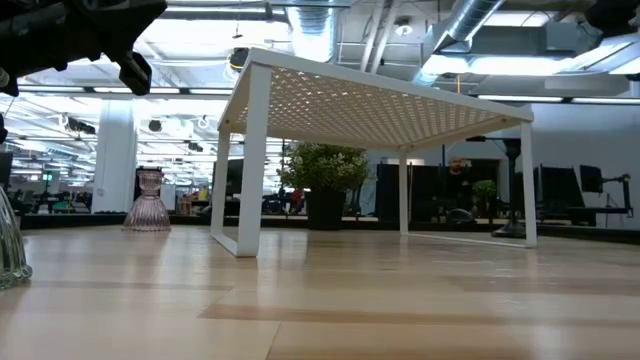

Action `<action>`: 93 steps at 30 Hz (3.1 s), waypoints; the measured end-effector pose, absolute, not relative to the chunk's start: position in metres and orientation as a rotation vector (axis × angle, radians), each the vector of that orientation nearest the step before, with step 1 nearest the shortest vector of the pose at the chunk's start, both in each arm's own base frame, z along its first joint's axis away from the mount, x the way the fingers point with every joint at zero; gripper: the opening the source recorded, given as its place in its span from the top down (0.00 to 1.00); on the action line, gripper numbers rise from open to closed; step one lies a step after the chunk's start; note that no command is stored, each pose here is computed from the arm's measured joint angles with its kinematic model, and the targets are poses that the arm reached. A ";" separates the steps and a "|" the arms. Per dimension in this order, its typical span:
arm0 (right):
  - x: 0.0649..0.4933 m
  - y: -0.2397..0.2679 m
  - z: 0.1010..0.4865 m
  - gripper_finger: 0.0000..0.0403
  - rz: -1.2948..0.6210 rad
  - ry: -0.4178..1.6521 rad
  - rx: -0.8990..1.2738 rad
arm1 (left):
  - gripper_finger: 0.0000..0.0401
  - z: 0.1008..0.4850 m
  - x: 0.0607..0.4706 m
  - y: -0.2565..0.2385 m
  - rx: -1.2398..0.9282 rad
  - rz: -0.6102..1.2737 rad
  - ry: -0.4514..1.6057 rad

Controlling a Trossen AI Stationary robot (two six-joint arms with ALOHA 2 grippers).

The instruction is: Pick & Place candle stick holders

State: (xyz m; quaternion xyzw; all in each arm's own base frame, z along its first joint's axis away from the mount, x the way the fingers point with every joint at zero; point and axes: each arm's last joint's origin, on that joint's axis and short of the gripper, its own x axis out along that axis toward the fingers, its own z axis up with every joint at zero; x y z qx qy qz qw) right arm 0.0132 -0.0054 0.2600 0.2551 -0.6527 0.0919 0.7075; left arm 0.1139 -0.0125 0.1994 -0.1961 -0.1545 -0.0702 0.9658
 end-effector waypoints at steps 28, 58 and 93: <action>0.013 -0.005 0.260 0.02 0.204 -1.449 0.567 | 0.98 0.202 0.113 -0.012 -0.430 -0.138 -0.342; 0.036 -0.012 0.281 0.02 -0.317 -1.073 0.451 | 0.98 0.233 0.093 -0.001 -0.580 0.043 -0.779; 0.036 -0.017 0.436 0.03 -0.700 0.063 0.276 | 0.98 0.234 0.091 0.002 -0.627 0.160 -0.817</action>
